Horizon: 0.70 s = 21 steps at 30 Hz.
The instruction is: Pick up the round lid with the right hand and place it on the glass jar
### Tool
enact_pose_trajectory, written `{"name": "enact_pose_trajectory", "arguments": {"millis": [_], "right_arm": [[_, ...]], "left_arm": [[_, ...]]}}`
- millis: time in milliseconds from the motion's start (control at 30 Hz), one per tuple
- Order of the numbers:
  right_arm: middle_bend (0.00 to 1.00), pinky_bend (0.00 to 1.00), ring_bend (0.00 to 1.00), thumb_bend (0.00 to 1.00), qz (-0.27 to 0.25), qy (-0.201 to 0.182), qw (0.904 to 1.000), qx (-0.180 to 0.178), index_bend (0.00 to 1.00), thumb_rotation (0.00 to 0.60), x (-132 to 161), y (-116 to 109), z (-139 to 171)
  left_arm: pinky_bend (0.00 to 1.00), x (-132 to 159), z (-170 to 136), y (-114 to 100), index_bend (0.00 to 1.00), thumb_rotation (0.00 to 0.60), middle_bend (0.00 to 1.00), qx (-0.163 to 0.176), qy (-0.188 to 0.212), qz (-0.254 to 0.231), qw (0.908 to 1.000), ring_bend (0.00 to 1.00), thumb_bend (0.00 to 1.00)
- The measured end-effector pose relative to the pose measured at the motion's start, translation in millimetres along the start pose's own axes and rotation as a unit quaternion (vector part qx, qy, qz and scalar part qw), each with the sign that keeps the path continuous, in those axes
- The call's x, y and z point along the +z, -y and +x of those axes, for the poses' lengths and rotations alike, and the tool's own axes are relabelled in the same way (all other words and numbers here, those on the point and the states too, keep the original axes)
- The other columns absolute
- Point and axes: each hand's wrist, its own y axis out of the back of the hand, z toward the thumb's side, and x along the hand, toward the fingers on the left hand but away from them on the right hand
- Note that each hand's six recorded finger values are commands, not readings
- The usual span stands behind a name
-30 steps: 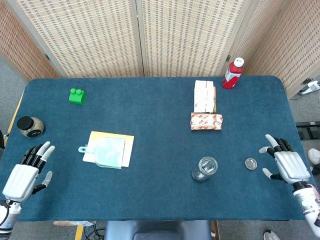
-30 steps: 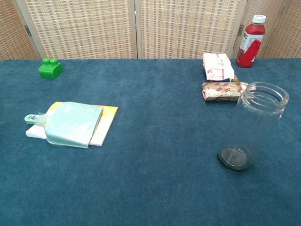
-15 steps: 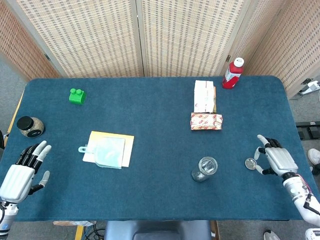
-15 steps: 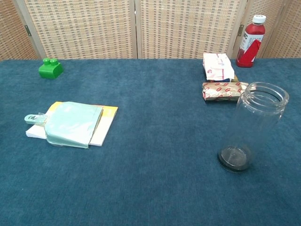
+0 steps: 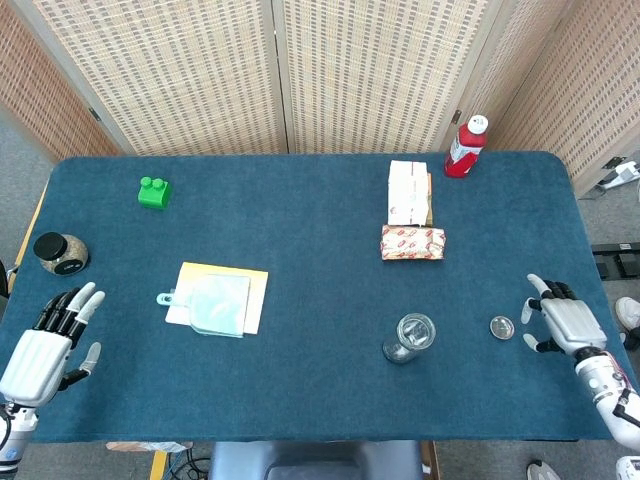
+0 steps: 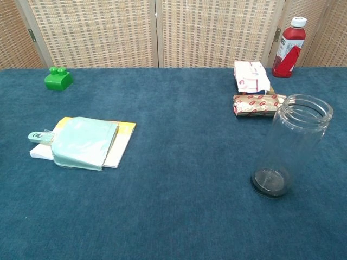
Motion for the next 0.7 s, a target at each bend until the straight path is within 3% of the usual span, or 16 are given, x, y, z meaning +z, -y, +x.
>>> {"name": "enact_pose_trajectory", "arguments": {"millis": [700], "right_arm": [[0.00, 0.00, 0.00, 0.33, 0.004, 0.016, 0.9994, 0.029, 0.51, 0.600, -9.2, 21.8, -33.5]], "left_arm": [[0.07, 0.2, 0.5, -2.3, 0.00, 0.600, 0.00, 0.002, 0.004, -0.006, 1.0000, 0.00, 0.45]]}}
